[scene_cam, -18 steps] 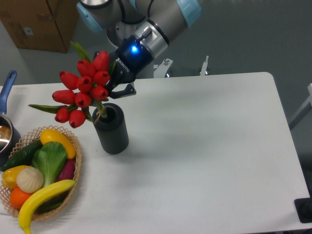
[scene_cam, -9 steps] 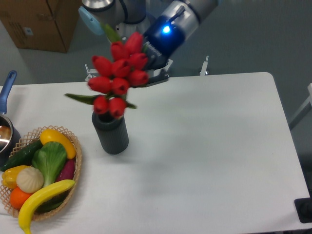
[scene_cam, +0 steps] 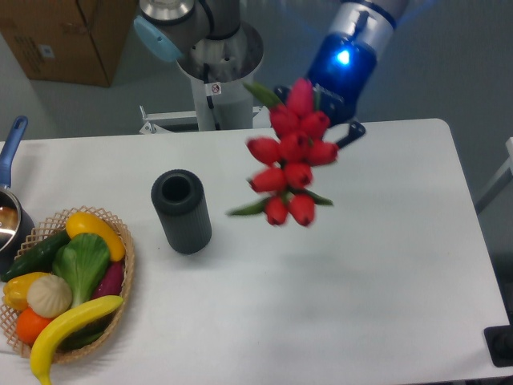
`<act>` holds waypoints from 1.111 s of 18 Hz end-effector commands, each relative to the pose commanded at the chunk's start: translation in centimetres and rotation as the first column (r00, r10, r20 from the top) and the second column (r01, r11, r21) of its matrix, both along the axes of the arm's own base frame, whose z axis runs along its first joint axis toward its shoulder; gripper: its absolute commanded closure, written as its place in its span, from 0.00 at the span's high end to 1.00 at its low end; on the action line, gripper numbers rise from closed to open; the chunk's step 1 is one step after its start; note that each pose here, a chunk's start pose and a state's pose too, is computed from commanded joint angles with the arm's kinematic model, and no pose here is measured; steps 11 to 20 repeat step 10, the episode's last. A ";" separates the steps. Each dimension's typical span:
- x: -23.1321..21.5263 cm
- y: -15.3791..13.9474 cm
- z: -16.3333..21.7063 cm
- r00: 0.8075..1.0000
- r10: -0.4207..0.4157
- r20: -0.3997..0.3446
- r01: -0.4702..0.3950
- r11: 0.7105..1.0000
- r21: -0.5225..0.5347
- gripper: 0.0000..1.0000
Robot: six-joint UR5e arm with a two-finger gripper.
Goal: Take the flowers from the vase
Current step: 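Carry the tulip bunch away from the vase over the table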
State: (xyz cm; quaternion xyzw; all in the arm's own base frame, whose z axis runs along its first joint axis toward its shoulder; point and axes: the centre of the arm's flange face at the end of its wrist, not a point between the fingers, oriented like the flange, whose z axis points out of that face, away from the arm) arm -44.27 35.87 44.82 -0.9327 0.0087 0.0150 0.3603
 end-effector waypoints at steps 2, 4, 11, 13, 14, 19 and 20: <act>-1.2 -0.5 -2.1 0.998 -0.024 -0.066 0.014 0.989 -0.144 0.00; -1.6 -0.4 -2.7 0.993 -0.054 -0.106 0.029 0.974 -0.225 0.01; -1.7 1.3 -5.1 0.983 -0.096 -0.157 0.011 0.882 -0.471 0.02; -1.7 1.3 -5.1 0.983 -0.096 -0.157 0.011 0.882 -0.471 0.02; -1.7 1.3 -5.1 0.983 -0.096 -0.157 0.011 0.882 -0.471 0.02; -1.7 1.3 -5.1 0.983 -0.096 -0.157 0.011 0.882 -0.471 0.02; -1.7 1.3 -5.1 0.983 -0.096 -0.157 0.011 0.882 -0.471 0.02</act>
